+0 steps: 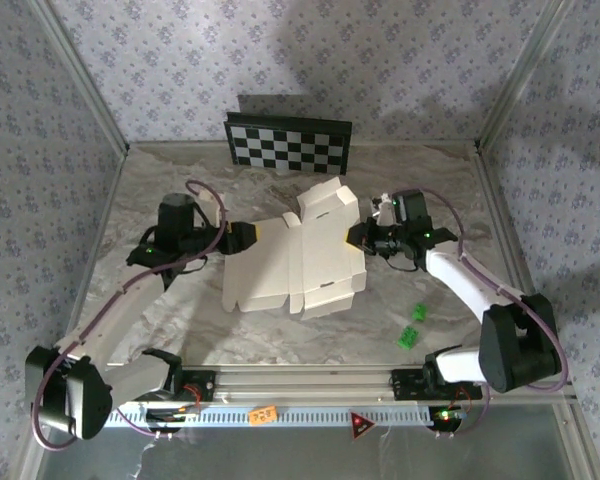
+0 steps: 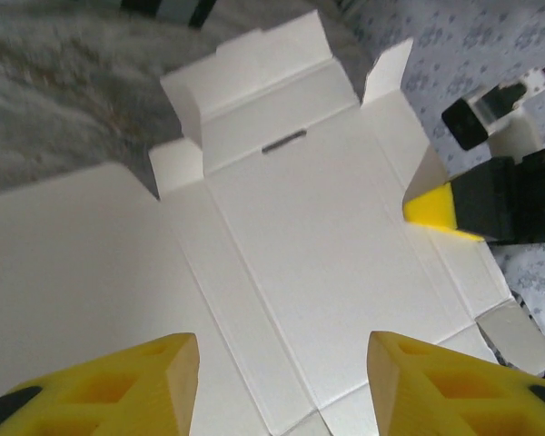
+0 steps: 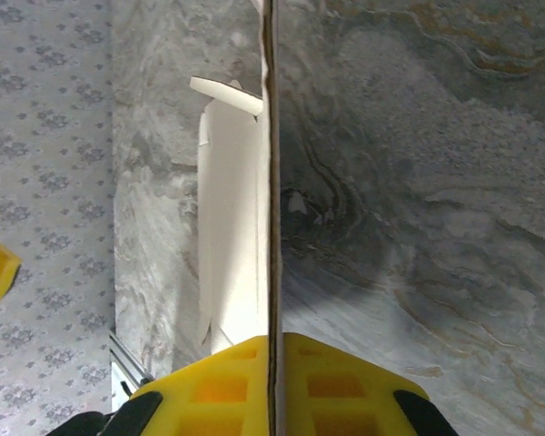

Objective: Fold the paper box

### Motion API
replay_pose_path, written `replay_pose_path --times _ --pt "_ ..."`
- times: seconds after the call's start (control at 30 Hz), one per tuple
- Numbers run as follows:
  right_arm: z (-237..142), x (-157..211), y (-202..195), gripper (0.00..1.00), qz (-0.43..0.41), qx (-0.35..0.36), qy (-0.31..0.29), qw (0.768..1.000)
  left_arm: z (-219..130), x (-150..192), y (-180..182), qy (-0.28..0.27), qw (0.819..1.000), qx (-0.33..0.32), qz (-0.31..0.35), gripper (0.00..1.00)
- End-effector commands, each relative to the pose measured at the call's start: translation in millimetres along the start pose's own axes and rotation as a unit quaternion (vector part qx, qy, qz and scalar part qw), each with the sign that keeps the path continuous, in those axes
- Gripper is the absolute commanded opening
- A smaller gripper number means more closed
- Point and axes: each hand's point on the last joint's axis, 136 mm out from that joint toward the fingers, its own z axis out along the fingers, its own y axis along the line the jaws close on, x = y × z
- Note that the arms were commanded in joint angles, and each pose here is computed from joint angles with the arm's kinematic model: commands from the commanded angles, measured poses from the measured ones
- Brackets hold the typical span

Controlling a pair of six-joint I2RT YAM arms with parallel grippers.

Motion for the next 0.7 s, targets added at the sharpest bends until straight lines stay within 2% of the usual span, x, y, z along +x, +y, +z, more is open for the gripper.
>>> replay_pose_path --times 0.0,0.23,0.67 --pt "3.2 2.7 -11.3 0.0 -0.001 0.014 0.005 1.0 15.9 15.5 9.9 0.018 0.999 -0.01 -0.033 0.5" --pt "-4.6 11.6 -38.9 0.0 -0.046 0.108 0.033 0.993 43.5 71.4 42.7 0.094 0.99 -0.038 -0.096 0.47" --pt "-29.2 9.4 -44.8 0.0 -0.134 0.258 0.068 0.954 82.2 140.9 56.3 0.177 0.976 -0.046 -0.115 0.44"
